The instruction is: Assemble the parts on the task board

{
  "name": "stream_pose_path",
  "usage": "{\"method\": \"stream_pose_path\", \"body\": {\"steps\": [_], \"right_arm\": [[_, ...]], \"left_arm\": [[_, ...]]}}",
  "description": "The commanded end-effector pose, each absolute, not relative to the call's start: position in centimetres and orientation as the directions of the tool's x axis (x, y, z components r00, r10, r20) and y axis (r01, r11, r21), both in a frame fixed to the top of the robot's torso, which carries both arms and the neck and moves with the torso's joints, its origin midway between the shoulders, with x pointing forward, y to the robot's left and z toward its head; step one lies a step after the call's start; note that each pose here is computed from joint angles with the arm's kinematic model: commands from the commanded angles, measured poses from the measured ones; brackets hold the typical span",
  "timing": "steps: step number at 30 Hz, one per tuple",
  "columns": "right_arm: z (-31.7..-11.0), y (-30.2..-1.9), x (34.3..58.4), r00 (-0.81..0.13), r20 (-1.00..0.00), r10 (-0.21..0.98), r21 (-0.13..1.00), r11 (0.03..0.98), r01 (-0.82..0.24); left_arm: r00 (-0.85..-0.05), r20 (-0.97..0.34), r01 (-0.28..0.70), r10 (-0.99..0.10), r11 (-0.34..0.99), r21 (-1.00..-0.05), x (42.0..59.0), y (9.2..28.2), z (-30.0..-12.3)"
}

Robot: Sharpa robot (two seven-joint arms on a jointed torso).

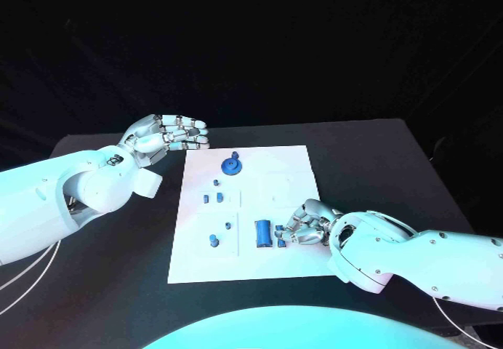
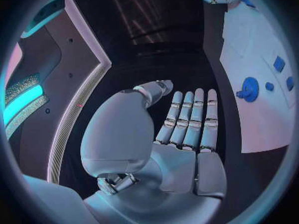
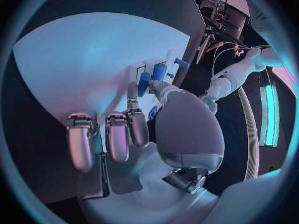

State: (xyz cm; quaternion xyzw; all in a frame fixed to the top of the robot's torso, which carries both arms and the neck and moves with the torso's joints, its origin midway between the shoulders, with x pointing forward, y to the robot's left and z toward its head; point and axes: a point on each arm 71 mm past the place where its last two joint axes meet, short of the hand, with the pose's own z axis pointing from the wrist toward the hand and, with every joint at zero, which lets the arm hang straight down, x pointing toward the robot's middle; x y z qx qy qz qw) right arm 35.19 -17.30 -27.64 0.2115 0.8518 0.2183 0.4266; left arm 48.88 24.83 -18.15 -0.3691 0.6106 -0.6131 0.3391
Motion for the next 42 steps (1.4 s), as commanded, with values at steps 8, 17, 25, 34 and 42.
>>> {"method": "stream_pose_path", "body": {"steps": [8,17,25,34,42], "right_arm": [[-27.78,-16.96,35.00,-0.573,-0.635,0.518,0.544,0.826,0.145],[-27.81,-17.25,34.98,-0.580,-0.635,0.510,0.540,0.830,0.138],[-27.84,-17.51,34.76,-0.600,-0.627,0.497,0.543,0.831,0.121],[-28.00,-17.60,34.85,-0.603,-0.618,0.505,0.549,0.826,0.128],[-28.31,-17.70,35.27,-0.600,-0.620,0.506,0.545,0.827,0.134]], "left_arm": [[-0.512,0.044,-0.033,-0.858,-0.032,-0.999,48.79,24.63,-18.05],[-0.511,0.044,-0.033,-0.858,-0.031,-0.999,48.81,24.64,-18.06],[-0.509,0.043,-0.034,-0.860,-0.030,-0.999,48.83,24.72,-18.08],[-0.508,0.043,-0.036,-0.860,-0.029,-0.999,48.87,24.72,-18.11],[-0.508,0.043,-0.037,-0.860,-0.028,-0.999,48.87,24.72,-18.13]]}}
